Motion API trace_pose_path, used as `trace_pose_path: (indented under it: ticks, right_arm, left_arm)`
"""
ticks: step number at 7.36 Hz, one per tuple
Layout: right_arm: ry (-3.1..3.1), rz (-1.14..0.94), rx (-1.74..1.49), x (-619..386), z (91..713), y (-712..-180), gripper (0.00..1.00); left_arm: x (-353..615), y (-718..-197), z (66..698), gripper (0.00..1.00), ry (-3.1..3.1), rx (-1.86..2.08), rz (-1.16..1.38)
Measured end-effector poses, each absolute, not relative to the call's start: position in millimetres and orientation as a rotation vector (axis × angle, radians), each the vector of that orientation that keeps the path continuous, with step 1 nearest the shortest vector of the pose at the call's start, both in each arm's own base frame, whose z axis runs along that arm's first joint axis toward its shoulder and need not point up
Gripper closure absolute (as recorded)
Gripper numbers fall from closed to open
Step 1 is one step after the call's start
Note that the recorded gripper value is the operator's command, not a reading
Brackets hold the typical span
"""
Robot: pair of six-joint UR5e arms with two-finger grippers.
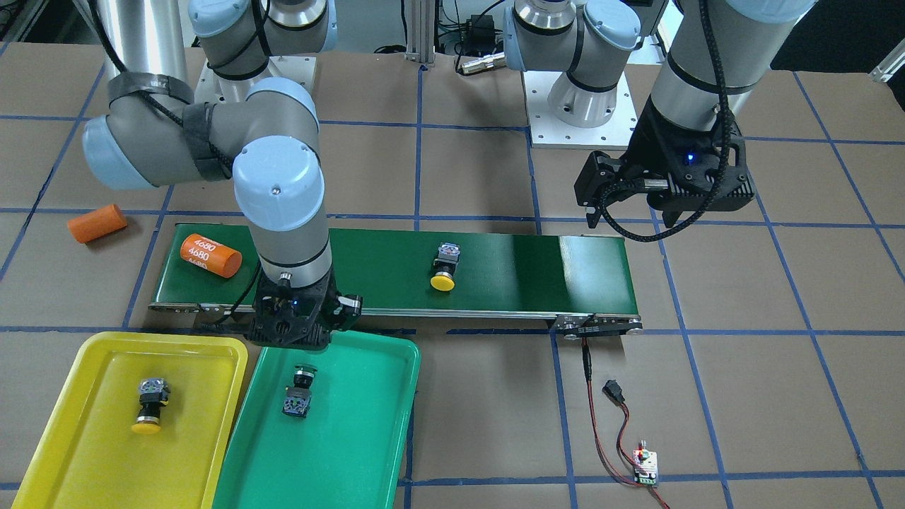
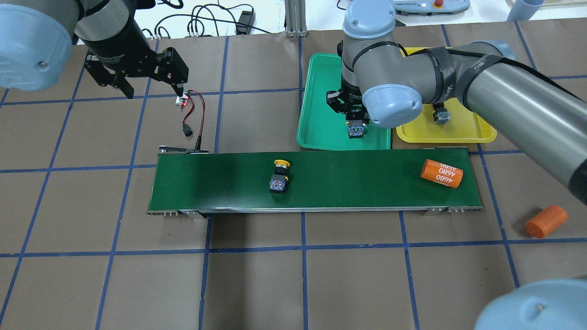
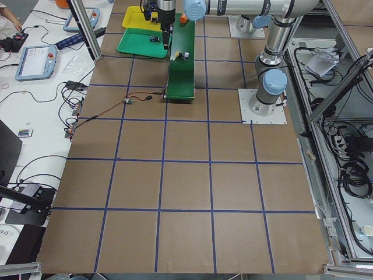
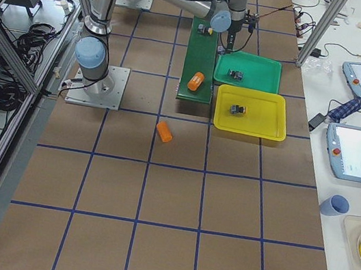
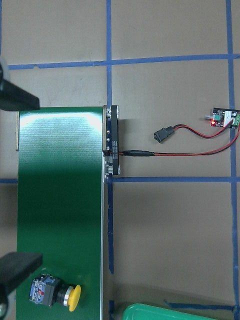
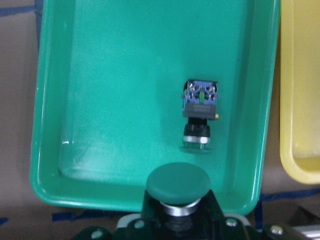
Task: Sort buttons by color to trays
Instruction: 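Release the green button and move the right gripper back over the belt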
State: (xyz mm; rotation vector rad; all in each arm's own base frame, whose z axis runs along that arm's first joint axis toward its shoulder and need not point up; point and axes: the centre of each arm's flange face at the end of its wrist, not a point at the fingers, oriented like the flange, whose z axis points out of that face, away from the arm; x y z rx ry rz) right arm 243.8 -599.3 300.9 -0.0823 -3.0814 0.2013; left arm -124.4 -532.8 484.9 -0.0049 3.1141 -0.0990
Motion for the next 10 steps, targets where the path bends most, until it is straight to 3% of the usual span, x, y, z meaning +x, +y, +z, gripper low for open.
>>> trace_pose_path:
  ticks: [3,4,5,8,10]
  right_arm:
    - [-3.086,0.272,-0.029,242.8,267.0,-643.6,1.0]
    - [-3.09,0.274,-0.016,245.6,252.9,-648.6,0.25]
    - [-3.094,0.266,-0.003,247.8,243.7,-650.1,0.0]
    - [-3.095,0.251,0.006,248.6,250.2,-643.2,0.0]
    - [-3.09,0.168,-0.01,241.8,296.8,-614.8,0.0]
  left_arm:
    - [-124.4,-532.9,484.4,0.0,3.114,-0.005,-0.098]
    - [-124.4,-533.0,484.2,0.0,3.115,-0.005,-0.098]
    - [-124.5,-533.1,484.1,0.0,3.115,-0.005,-0.097]
    - [-124.5,-532.5,485.4,0.0,3.116,-0.005,-0.102]
    - [-124.6,-532.3,485.7,0.0,3.116,-0.005,-0.103]
